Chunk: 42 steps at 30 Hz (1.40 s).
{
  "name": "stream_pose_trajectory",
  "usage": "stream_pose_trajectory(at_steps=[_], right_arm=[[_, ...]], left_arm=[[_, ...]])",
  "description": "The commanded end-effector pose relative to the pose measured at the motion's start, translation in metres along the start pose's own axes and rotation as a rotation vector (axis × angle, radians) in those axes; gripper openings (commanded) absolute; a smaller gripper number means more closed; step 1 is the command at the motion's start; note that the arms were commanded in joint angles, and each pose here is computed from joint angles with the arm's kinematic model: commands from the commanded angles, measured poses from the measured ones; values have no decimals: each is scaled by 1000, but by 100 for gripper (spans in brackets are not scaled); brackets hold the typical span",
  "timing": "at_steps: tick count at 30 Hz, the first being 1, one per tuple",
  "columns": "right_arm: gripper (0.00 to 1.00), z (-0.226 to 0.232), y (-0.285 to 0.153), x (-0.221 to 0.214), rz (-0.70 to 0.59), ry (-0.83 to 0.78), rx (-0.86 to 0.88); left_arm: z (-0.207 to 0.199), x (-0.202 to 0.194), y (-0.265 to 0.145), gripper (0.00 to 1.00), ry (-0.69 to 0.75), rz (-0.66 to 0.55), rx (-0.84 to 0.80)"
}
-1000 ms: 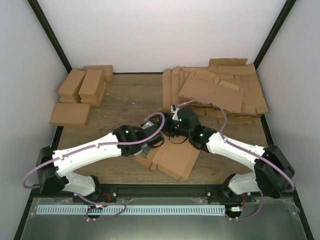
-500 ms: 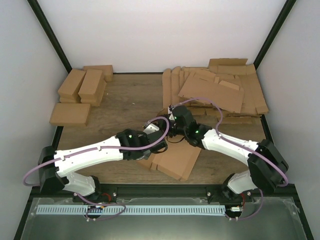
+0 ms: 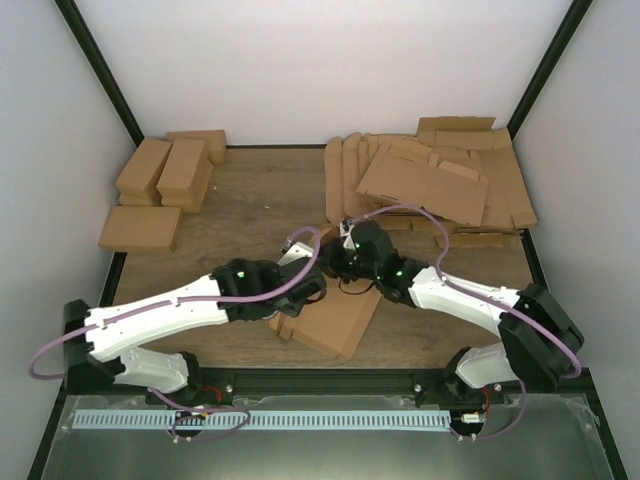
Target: Fold the paper box
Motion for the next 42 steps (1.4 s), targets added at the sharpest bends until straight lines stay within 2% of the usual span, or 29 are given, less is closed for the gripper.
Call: stream_pose_trajectory(at_steps=[1,3,7,14,19,23,28,35,39,42], right_arm=[[1,2,-7,-7,4,-3,74],[1,-5,-8,-11,7,5,114],[1,-21,-11,-20,20,9,190],[1,-32,-15,-26,17,-32,213],[5,-38,-18,-27,11,-39,177],[8,-44,-18,-29,17,-36,159],[9,-52,-16,-31,26,-30,125],[13,-56,-14,-32,40,-42,102],[17,-49,-19,-27,4,-97,74],[23,-45,-24,-22,-31,-141,41]], left_arm=[[3,13,-25,71,-130,-99,-180],[6,14,-27,79,-178,-103,-264],[17,8,-12,80,-239,-73,-353],[9,-1,15,80,-215,-34,-449],[5,0,37,67,-222,1,-458],[0,2,43,53,-210,-1,-469],[-7,0,55,42,-178,27,-480],[-6,-2,61,38,-186,42,-447],[-1,-7,64,32,-195,54,-439],[-2,-10,65,32,-190,56,-453]])
Point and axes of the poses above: each gripper's point midway between its finger pads, its own y axis out along the fingers, its own z axis along the line the jaws close on, x = y × z, the point moved 7 cm from there along -y, back along the fingers
